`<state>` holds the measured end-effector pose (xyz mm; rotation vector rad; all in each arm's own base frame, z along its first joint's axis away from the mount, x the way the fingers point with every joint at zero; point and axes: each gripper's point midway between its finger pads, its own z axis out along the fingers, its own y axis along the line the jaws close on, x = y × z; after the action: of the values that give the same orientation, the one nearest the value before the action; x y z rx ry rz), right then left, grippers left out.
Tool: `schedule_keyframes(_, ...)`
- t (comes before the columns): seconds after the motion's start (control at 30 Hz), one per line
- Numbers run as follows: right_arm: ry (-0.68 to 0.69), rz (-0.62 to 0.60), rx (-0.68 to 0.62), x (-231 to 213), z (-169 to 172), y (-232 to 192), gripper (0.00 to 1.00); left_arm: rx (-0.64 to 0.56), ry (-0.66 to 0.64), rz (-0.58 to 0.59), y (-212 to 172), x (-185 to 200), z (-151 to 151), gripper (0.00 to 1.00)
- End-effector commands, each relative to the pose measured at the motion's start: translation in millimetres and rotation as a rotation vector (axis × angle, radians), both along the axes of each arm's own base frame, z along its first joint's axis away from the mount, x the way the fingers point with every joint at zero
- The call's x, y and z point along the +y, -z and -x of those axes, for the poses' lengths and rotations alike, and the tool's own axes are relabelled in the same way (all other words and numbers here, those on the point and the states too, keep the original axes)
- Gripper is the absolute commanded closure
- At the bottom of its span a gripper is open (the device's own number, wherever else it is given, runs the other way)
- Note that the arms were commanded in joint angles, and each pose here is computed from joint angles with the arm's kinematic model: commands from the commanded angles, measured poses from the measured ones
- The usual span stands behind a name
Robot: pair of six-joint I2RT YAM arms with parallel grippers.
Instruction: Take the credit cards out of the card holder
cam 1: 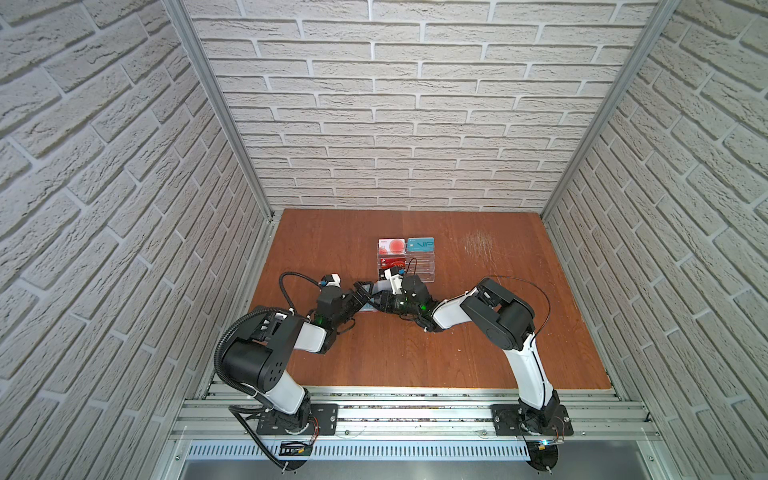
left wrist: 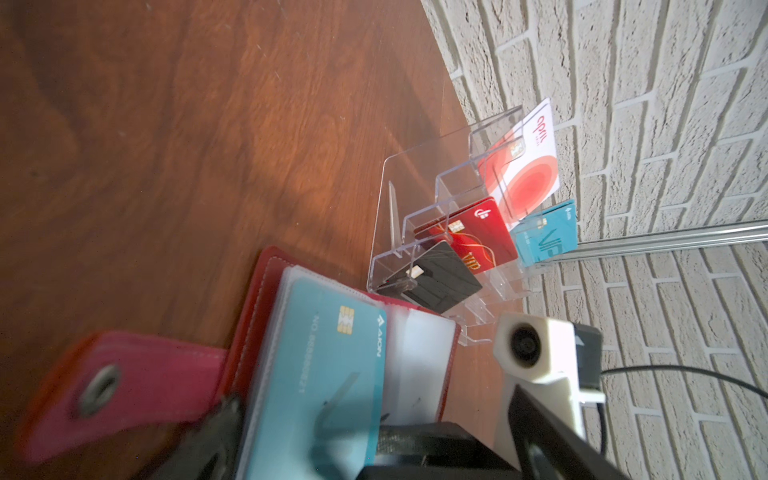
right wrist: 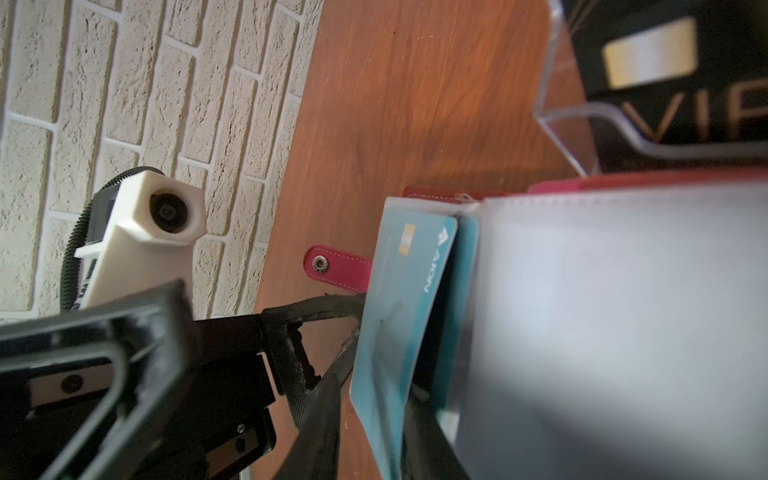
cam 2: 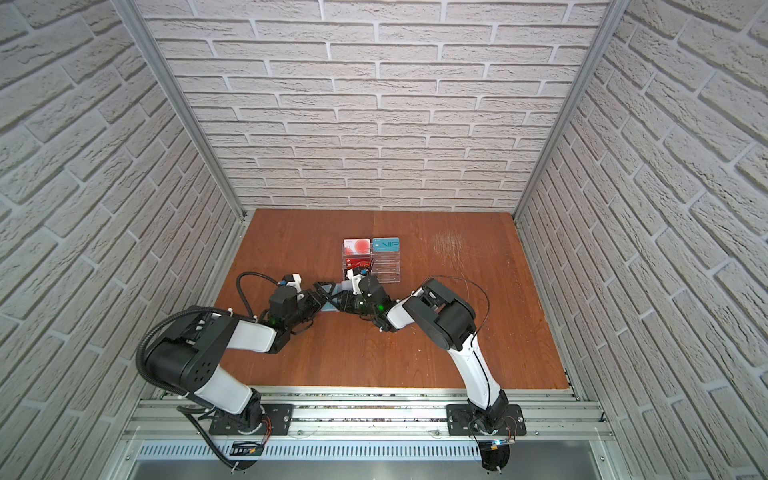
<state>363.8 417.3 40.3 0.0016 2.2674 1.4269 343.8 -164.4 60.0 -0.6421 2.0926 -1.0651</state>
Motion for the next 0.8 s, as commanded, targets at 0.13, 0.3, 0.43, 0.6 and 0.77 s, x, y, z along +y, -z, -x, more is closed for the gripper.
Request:
schedule_keyframes(0.13,-0.097,-0.025,-0.002,25,13,-5,0.73,0.108,0.053,0.008,23,-9,17,0.02)
schedule_keyframes(0.3,-0.089,-0.027,0.0,27,9,-5,0.73,0.109,0.044,0.009,22,-6,16,0.02)
schedule_keyframes(0.43,-0.086,-0.043,0.006,30,7,-4,0.73,0.108,0.042,0.01,22,-6,16,0.02)
schedule_keyframes(0.6,-0.061,-0.069,-0.01,19,2,-10,0.75,0.116,0.024,0.012,24,1,18,0.02)
schedule_keyframes(0.77,-0.06,-0.091,-0.026,7,-1,-20,0.75,0.126,0.011,0.009,28,9,20,0.02)
